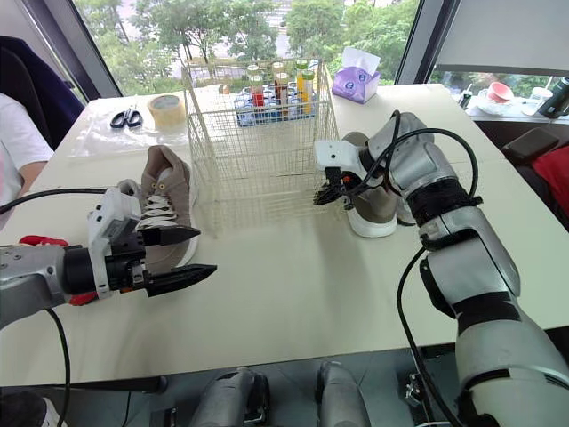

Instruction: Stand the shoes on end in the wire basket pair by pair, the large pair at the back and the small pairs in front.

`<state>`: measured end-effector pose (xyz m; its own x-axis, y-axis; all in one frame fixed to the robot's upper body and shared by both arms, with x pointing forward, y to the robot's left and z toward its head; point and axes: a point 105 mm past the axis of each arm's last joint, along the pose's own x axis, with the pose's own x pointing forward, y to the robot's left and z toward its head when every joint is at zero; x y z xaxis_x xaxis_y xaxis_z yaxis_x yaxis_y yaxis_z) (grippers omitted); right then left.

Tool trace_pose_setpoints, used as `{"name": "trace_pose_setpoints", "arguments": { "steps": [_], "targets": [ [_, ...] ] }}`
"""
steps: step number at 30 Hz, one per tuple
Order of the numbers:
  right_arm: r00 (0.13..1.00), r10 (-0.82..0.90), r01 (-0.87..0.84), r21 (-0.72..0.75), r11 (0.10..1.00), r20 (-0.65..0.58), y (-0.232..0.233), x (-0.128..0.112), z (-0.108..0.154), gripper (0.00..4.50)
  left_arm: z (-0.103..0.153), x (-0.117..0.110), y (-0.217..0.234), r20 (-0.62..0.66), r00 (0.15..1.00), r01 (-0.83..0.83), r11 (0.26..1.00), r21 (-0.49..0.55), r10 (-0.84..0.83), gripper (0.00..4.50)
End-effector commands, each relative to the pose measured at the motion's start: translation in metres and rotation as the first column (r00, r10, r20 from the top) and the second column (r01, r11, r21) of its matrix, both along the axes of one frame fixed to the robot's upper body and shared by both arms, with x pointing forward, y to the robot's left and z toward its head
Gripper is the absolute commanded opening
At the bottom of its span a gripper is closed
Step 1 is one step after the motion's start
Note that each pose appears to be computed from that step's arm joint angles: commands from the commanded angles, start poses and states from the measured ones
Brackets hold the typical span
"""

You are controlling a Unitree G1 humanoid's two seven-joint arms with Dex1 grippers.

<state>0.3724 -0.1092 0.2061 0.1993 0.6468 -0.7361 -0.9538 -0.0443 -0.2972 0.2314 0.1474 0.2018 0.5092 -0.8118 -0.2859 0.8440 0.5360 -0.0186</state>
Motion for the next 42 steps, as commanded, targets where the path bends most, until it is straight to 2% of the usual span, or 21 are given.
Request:
{"name": "trace_pose_setpoints", "arguments": {
  "steps": [1,3,9,14,21,29,37,42],
  "targets": [
    [0.996,0.082,-0.085,0.07,0.994,0.046,0.02,-0.028,0.019,0.05,0.005,0.0,-0.006,0.04,0.999,0.028,1.0,-0.006,-0.028,4.5],
    [0.995,0.094,-0.096,0.05,0.994,0.041,0.023,-0.04,0.008,0.05,0.004,0.002,-0.007,0.039,0.999,0.037,0.999,-0.006,-0.037,4.5],
    [0.998,0.024,-0.025,0.024,0.999,0.055,0.027,-0.048,-0.007,0.05,0.006,0.004,-0.008,0.041,0.998,0.049,0.999,-0.005,-0.049,4.5],
    [0.992,-0.078,0.075,0.028,0.997,0.099,0.026,-0.035,-0.012,0.05,0.004,0.004,-0.009,0.034,0.998,0.06,0.998,-0.006,-0.059,4.5],
    [0.983,-0.127,0.125,0.022,0.992,0.129,0.019,-0.03,-0.011,0.05,0.005,0.004,-0.01,0.033,0.997,0.065,0.998,-0.007,-0.065,4.5],
    [0.976,-0.193,0.191,0.023,0.981,0.097,0.007,-0.042,-0.015,0.05,0.006,-0.003,-0.012,0.005,0.995,0.103,0.994,-0.028,-0.103,4.5],
    [0.984,-0.159,0.159,0.009,0.987,0.081,0.008,-0.053,-0.021,0.05,0.01,-0.008,-0.01,-0.014,0.991,0.132,0.991,-0.033,-0.132,4.5],
    [0.984,-0.149,0.151,-0.019,0.988,0.098,-0.002,-0.051,-0.022,0.05,0.012,-0.007,-0.006,-0.014,0.992,0.122,0.992,-0.028,-0.122,4.5]
  ]
}}
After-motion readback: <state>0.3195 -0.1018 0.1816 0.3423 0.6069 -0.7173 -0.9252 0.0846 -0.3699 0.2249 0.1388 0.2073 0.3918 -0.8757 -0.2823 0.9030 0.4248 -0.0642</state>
